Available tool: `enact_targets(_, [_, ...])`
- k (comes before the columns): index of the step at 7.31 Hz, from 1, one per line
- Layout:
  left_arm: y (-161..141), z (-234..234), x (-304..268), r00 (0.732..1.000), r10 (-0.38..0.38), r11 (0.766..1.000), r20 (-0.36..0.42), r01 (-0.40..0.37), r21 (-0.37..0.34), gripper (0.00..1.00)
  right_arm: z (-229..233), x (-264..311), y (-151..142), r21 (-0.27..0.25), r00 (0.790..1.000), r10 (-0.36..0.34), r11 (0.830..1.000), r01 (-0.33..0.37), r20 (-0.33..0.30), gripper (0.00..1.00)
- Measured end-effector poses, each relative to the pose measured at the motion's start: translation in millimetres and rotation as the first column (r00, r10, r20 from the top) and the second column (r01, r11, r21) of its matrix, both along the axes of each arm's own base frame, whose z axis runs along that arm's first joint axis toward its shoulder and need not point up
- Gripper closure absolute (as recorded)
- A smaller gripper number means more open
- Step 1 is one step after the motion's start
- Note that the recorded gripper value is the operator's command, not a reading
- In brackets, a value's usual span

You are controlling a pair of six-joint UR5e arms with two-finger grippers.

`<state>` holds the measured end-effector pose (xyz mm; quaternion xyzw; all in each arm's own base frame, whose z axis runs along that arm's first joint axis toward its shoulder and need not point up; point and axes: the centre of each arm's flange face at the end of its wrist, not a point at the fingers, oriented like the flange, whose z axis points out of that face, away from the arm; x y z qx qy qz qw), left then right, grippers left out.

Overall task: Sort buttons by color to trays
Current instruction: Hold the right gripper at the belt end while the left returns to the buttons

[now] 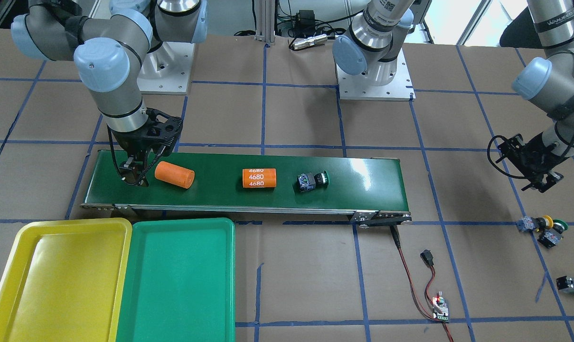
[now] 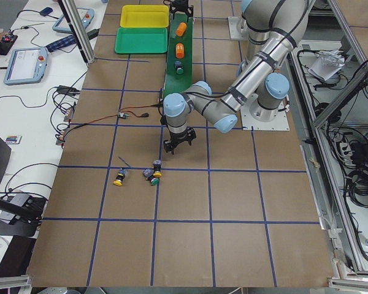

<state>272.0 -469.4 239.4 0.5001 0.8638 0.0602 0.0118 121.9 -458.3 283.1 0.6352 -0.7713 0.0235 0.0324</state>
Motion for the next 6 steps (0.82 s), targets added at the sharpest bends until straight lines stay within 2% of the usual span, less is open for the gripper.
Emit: enact_targets(6, [-16, -7, -9, 0.999, -0.044, 0.999, 0.011, 0.044, -0.008, 0.0, 2, 5, -1, -0.005, 1.0, 0.002, 1.0, -0.002, 0.001, 0.0])
